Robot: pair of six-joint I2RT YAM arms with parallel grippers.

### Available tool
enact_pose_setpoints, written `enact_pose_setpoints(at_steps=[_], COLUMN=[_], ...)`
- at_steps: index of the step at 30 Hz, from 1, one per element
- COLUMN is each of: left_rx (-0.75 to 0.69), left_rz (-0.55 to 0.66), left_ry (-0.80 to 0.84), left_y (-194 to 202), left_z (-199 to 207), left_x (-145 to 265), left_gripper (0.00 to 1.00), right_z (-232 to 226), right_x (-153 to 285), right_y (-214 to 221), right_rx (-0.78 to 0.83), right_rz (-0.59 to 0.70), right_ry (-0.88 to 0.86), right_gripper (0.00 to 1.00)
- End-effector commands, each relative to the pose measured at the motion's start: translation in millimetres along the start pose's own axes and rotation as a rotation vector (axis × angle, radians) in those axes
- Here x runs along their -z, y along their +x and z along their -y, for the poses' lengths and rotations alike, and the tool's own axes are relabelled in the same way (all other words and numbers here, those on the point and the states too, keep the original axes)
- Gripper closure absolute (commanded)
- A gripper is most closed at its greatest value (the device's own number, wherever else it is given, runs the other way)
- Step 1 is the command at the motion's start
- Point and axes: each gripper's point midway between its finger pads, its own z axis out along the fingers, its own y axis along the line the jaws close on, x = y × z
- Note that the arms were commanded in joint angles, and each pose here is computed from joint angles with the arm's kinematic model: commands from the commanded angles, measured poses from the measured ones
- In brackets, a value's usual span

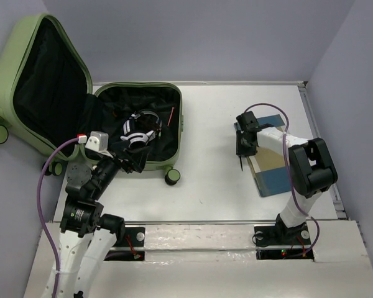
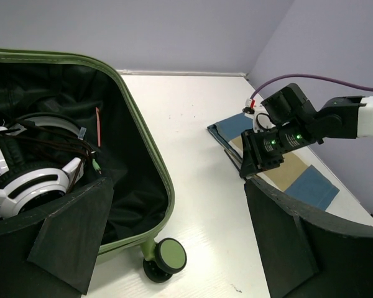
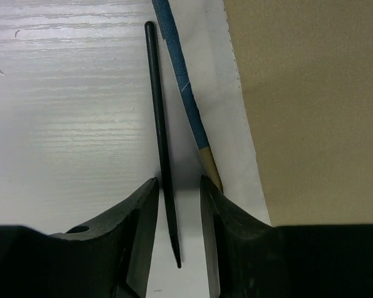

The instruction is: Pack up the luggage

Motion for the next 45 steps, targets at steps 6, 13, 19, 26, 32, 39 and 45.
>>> enact_pose_setpoints(at_steps=[6, 13, 19, 26, 32, 39, 45], left_rx=[-0.027, -0.029, -0.028, -0.025, -0.025, -0.021, -0.017], left_rz=[0.051, 0.051, 0.053, 0.059, 0.059, 0.067, 0.063], left_ry=[0.035, 0.033, 0.032, 0.033, 0.01, 0.033, 0.05], left_y=[-21.8, -21.8, -22.2, -23.7, -23.1, -23.8, -23.3], left_z=[11.0, 10.3, 10.3, 10.4, 5.9, 12.4, 16.2], left_x=[1.7, 1.2, 1.5, 1.4, 1.8, 3.3, 1.9], left_gripper=[0.01, 0.01, 0.01, 0.01, 0.01, 0.01, 0.01], right_z=[-2.5, -22.6, -77.0, -213.0, -300.0, -148.2, 33.6], right_x=[-10.8, -7.4, 60.5, 210.5, 235.6, 130.9, 45.1], right_y=[-1.4, 2.2, -33.2, -102.5, -133.8, -145.5, -132.4], right_rx=[0.013, 0.026, 0.016, 0.075, 0.087, -0.124, -0.289], right_rz=[-0.025, -0.016, 0.123, 0.343, 0.293, 0.332, 0.298], right_ry=[-0.009, -0.055, -0.352, -0.86, -1.062, -0.603, -0.054], right_gripper=[0.65, 0.93, 0.93, 0.93, 0.27, 0.3, 0.55])
